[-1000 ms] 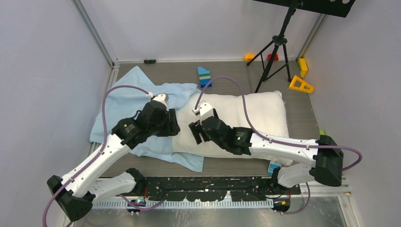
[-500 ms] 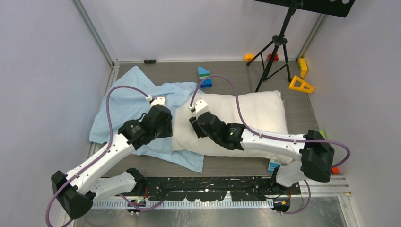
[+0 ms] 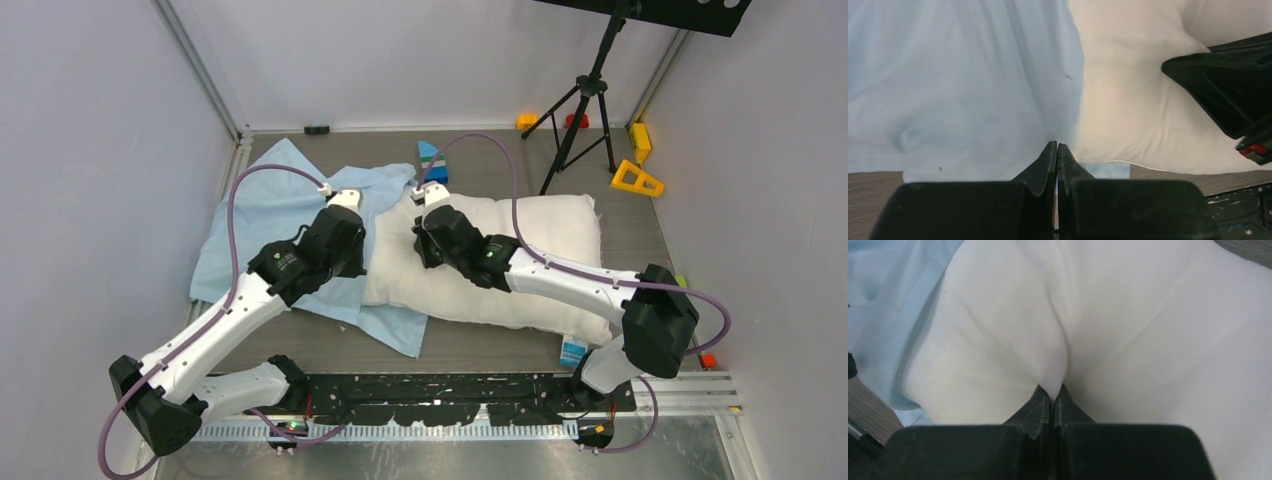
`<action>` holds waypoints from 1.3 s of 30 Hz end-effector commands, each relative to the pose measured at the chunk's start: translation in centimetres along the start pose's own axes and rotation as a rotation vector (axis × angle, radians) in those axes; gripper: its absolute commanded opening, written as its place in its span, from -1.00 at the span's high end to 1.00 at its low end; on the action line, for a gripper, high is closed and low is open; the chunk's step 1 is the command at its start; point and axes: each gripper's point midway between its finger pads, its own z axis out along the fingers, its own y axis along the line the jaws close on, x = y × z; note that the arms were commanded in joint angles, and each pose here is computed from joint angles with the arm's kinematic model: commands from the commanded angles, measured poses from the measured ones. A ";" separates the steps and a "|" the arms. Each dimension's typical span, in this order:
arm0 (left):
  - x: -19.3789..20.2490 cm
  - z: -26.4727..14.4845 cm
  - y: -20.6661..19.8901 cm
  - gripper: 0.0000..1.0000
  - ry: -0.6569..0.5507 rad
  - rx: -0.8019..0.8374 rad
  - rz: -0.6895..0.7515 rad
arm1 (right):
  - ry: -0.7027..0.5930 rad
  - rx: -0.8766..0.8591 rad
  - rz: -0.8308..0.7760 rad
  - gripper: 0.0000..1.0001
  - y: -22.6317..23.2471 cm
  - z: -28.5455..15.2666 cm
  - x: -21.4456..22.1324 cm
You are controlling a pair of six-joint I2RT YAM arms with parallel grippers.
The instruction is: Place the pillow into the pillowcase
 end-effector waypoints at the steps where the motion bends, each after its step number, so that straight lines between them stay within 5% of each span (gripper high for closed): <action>1: -1.9 -1.7 -1.8 1.00 -0.043 0.101 0.001 | 0.080 0.006 0.048 0.99 -0.3 1.1 1.5; 8: -1.1 -2.6 -6.4 1.00 0.028 0.320 0.010 | 0.041 0.015 0.140 0.99 0.5 1.9 -0.8; 11: -1.4 -2.6 -3.6 0.97 -0.018 0.146 -0.040 | 0.013 0.028 0.186 0.99 0.6 2.0 -2.7; 17: -0.6 -1.8 3.7 -0.06 -0.101 -0.219 -0.083 | 0.016 -0.009 0.202 0.99 1.5 2.2 -3.2; 23: -0.4 1.5 3.6 -0.27 -0.111 -0.220 -0.074 | 0.017 -0.007 0.209 0.99 1.5 2.2 -3.1; 34: -1.5 3.7 7.8 -0.05 -0.180 -0.425 -0.080 | 0.021 0.016 0.216 1.00 0.7 2.7 -2.9; 39: -2.1 3.5 8.2 0.34 -0.173 -0.430 -0.047 | 0.010 0.021 0.236 0.99 0.0 2.6 -3.3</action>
